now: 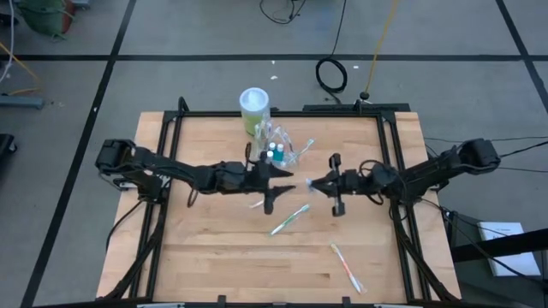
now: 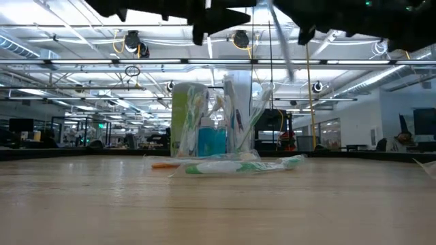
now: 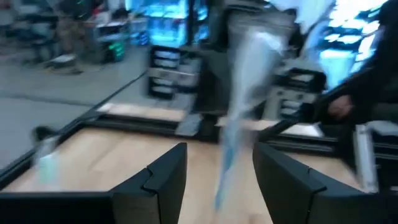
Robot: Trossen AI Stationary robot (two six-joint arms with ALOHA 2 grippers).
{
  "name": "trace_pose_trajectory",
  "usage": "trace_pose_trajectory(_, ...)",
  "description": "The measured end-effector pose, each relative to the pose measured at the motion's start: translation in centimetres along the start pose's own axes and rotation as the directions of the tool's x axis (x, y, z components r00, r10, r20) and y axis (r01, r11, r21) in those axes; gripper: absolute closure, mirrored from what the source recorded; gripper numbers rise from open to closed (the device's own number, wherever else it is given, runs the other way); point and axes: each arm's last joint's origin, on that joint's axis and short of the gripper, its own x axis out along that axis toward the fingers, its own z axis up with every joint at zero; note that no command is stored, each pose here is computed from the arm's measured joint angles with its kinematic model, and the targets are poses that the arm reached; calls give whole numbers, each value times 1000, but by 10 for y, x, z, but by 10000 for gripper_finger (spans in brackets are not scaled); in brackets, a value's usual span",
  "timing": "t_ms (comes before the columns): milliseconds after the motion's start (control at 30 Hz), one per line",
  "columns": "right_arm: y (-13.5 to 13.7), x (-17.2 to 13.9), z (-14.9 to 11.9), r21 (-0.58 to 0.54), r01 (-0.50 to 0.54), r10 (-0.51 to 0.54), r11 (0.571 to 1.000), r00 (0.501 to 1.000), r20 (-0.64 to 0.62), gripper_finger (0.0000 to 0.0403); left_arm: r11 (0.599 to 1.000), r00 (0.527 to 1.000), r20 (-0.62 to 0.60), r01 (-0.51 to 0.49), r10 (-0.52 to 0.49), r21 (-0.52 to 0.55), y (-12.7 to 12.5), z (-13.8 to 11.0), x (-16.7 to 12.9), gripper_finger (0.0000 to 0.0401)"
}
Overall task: Pick & Place toothbrushing station
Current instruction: Put the blue toothbrush into the left of the transparent organizer
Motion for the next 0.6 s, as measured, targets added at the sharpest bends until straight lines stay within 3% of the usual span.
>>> trace_pose_trajectory(133, -4, 13, 3, -51, 18, -17, 999, 1000, 3, 401, 999, 998, 48, 34, -34, -4, -2, -8, 9, 215)
trace_pose_trajectory(600, -11, 27, -5, -36, 52, -53, 998, 998, -41, 402, 1000, 998, 63, 18, -18, -7, 13, -6, 12, 215)
